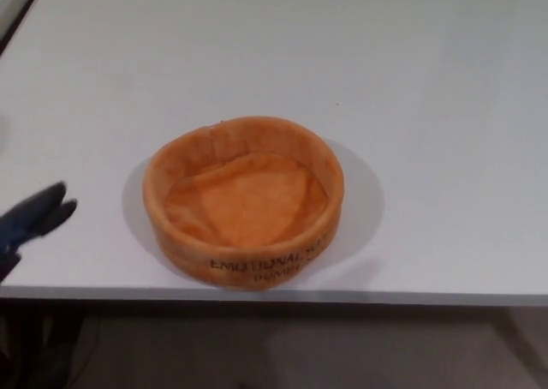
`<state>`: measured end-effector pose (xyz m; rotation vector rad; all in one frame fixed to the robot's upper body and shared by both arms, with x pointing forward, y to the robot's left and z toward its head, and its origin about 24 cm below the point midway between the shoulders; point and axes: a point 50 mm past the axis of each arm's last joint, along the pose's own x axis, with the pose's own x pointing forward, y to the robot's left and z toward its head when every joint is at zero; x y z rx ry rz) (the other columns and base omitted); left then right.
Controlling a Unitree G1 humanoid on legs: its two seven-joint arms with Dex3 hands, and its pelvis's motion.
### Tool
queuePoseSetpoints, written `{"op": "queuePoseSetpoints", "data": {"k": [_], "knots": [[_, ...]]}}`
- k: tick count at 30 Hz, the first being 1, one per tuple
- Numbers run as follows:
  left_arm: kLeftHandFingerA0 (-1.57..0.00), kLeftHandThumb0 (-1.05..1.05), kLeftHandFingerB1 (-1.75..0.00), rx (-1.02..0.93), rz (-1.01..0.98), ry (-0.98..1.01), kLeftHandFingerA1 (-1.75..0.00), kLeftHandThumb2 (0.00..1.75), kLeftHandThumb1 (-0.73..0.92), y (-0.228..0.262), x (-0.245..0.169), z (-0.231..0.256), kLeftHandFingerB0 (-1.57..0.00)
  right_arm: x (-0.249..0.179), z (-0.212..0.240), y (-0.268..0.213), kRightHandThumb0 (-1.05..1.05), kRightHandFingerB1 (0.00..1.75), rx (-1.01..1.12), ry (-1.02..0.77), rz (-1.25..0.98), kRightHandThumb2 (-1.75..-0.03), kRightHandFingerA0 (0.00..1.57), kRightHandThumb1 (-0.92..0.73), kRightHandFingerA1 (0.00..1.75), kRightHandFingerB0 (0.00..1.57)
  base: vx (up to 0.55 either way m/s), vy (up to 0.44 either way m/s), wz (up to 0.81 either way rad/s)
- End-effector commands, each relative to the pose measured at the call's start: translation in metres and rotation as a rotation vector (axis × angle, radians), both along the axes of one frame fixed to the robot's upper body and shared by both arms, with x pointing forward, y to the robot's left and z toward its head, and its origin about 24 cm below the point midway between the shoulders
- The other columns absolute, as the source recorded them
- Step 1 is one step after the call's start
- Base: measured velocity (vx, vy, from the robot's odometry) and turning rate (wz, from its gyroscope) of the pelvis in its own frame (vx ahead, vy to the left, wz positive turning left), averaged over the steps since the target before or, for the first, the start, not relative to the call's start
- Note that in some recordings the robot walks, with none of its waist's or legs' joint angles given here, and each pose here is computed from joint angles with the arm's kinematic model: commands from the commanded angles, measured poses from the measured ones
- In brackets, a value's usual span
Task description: A soft plate is kept in the center of the table close to the robot and the robot uses its left hand to pick up the plate, turns it upside down and places it back on the table
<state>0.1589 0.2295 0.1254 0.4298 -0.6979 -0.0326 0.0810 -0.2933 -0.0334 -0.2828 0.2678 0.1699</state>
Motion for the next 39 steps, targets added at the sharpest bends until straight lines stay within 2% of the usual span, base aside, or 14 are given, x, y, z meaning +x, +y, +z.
{"op": "queuePoseSetpoints", "data": {"k": [1,7,8,20,21,23,29,30,34,35,39], "knots": [[-0.41,-0.98,-0.38,0.17,-0.012,0.015,-0.46,0.74,0.71,-0.004,0.022,0.01,-0.34,-0.001,0.002,-0.005,-0.63,0.49,-0.023,-0.006,0.012,-1.05,0.49,-0.72,0.6,0.28,0.0,0.0,0.0],[-0.39,-0.99,-0.38,0.286,-0.023,-0.015,-0.45,0.75,0.69,-0.012,0.046,0.024,-0.34,0.001,0.003,-0.003,-0.66,0.48,-0.016,-0.012,0.008,-1.05,0.49,-0.72,0.6,0.28,0.0,0.0,0.0],[-0.37,-0.93,-0.34,0.306,-0.037,-0.02,-0.41,0.65,0.79,-0.016,0.053,0.028,-0.36,0.001,0.003,-0.003,-0.64,0.31,-0.008,-0.013,0.011,-0.67,0.56,-0.88,0.47,0.36,0.0,0.0,0.0],[-0.34,-0.91,-0.31,0.54,-0.037,-0.046,-0.43,0.65,0.81,-0.037,0.096,0.042,-0.33,0.006,0.001,-0.004,-0.66,0.32,-0.02,-0.021,0.012,-0.67,0.57,-0.88,0.49,0.38,0.0,0.0,0.0],[-0.34,-0.97,-0.36,0.553,-0.035,-0.046,-0.47,0.79,0.68,-0.038,0.098,0.042,-0.3,0.007,0.001,-0.004,-0.65,0.32,-0.02,-0.024,0.012,-0.67,0.58,-0.88,0.49,0.38,0.0,0.0,0.0],[-0.34,-0.97,-0.36,0.587,-0.036,-0.042,-0.47,0.8,0.67,-0.042,0.104,0.042,-0.29,0.007,0.001,-0.004,-0.64,0.32,-0.008,-0.028,0.014,-0.67,0.56,-0.88,0.48,0.37,0.0,0.0,0.0],[-0.38,-0.95,-0.37,0.666,-0.055,-0.014,-0.44,0.74,0.65,-0.053,0.117,0.035,-0.32,0.007,0.002,-0.004,-0.64,0.32,-0.018,-0.024,0.013,-0.67,0.57,-0.88,0.48,0.37,0.0,0.0,0.0],[-0.38,-0.89,-0.33,0.688,-0.058,-0.008,-0.4,0.63,0.76,-0.055,0.119,0.032,-0.34,0.007,0.002,-0.004,-0.65,0.32,-0.02,-0.022,0.011,-0.67,0.59,-0.87,0.46,0.38,0.0,0.0,0.0],[-0.37,-0.9,-0.33,0.778,-0.061,0.022,-0.41,0.64,0.77,-0.06,0.126,0.023,-0.32,0.008,0.002,-0.005,-0.64,0.32,-0.026,-0.03,0.014,-0.67,0.58,-0.88,0.47,0.38,0.0,0.0,0.0],[-0.38,-0.94,-0.37,0.792,-0.069,0.043,-0.43,0.71,0.66,-0.062,0.127,0.018,-0.32,0.008,0.002,-0.005,-0.65,0.32,-0.03,-0.029,0.015,-0.67,0.58,-0.88,0.47,0.37,0.0,0.0,0.0],[-0.39,-0.95,-0.37,0.835,-0.079,0.101,-0.42,0.72,0.65,-0.066,0.132,0.003,-0.34,0.009,0.003,-0.004,-0.63,0.32,-0.032,-0.033,0.025,-0.67,0.58,-0.88,0.48,0.37,0.0,0.0,0.0]]}}
